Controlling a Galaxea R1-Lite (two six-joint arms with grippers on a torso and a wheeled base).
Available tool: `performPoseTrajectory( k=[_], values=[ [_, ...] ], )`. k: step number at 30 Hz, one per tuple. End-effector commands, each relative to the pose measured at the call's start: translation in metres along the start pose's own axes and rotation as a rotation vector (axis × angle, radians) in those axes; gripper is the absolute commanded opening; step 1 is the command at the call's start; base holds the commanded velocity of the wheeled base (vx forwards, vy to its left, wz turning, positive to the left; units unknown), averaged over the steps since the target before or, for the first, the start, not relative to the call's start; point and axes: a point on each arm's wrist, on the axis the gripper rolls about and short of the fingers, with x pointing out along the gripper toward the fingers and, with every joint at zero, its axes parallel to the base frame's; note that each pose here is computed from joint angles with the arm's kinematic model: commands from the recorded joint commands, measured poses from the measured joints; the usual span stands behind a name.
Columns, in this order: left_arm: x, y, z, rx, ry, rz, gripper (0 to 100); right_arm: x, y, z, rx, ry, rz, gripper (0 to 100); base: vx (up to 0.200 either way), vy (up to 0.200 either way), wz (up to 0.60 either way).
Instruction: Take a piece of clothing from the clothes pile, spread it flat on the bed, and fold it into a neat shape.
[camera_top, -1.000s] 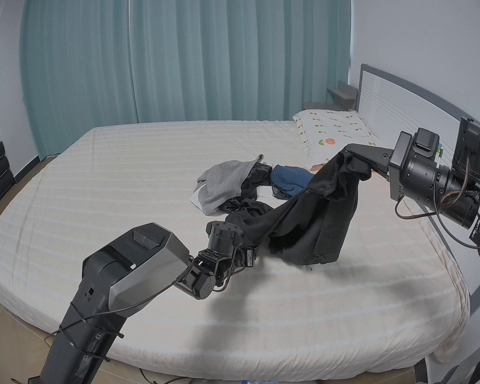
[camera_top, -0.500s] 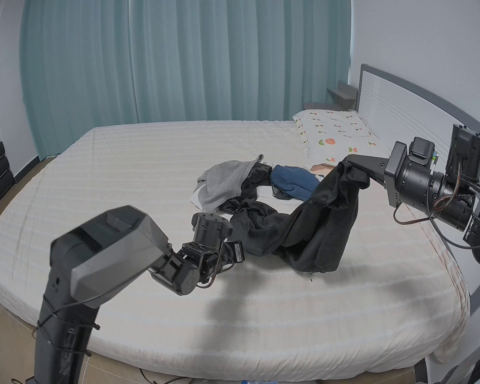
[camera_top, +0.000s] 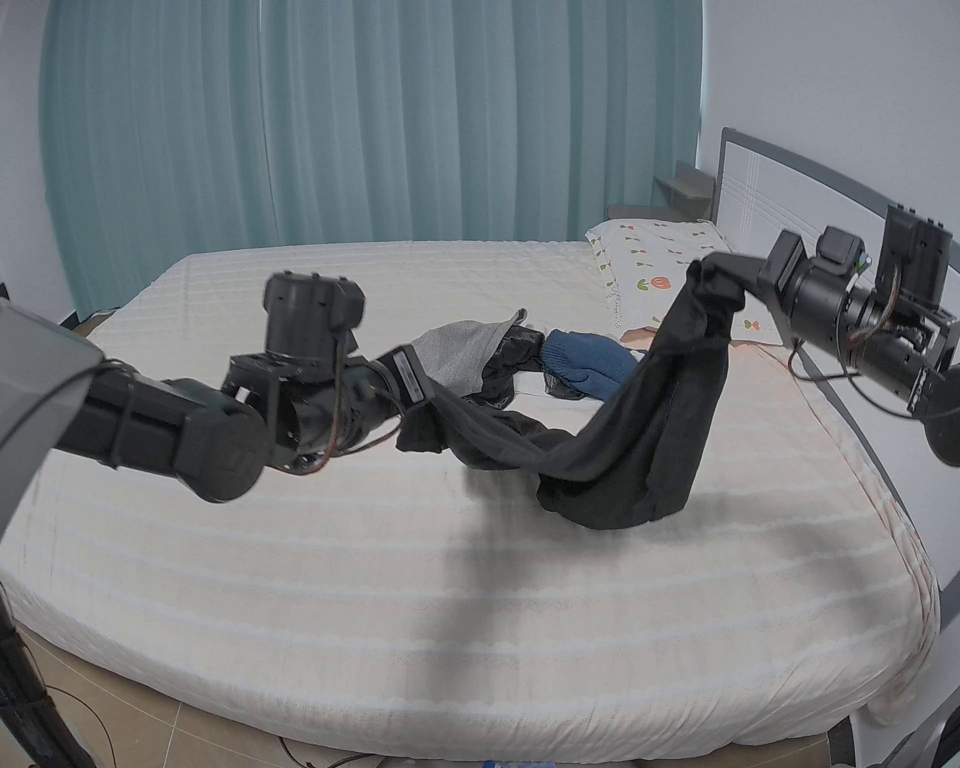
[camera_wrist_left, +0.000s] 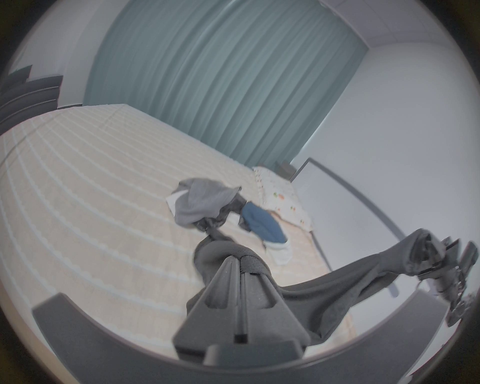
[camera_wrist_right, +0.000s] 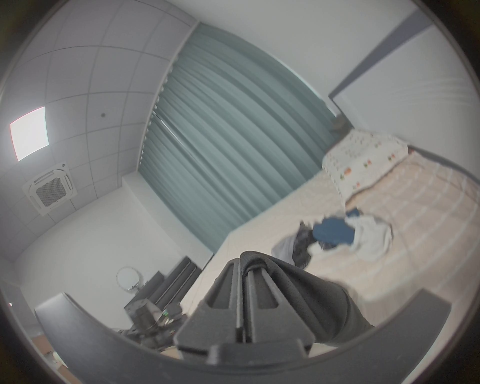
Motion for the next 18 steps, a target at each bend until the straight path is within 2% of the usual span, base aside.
performPoseTrajectory(
  k=[1,2,3,5,9,13,18],
  values=[
    [-0.045,-0.002,0.028,-0.074,-0.074,-0.033,0,0.004,-0.003,0.008,-0.019,-0.048,-0.028,0,0.0,0.0,0.0],
    [-0.045,-0.002,0.028,-0.074,-0.074,-0.033,0,0.004,-0.003,0.008,-0.019,-0.048,-0.028,0,0.0,0.0,0.0],
    [-0.043,0.009,0.012,-0.133,-0.026,0.002,0,0.002,-0.021,-0.016,0.001,0.036,-0.081,0,0.0,0.0,0.0],
    [-0.043,0.013,0.003,-0.189,0.0,0.013,0,0.002,-0.037,-0.04,0.021,0.117,-0.132,0,0.0,0.0,0.0],
    [-0.042,0.024,-0.012,-0.234,0.056,0.029,0,0.007,-0.057,-0.076,0.06,0.207,-0.179,0,0.0,0.0,0.0],
    [-0.041,0.032,-0.04,-0.256,0.165,0.035,0,0.013,-0.063,-0.109,0.116,0.259,-0.168,0,0.0,0.0,0.0],
    [-0.037,0.032,-0.063,-0.287,0.218,0.032,0,0.017,-0.064,-0.137,0.145,0.307,-0.161,0,0.0,0.0,0.0]
  ],
)
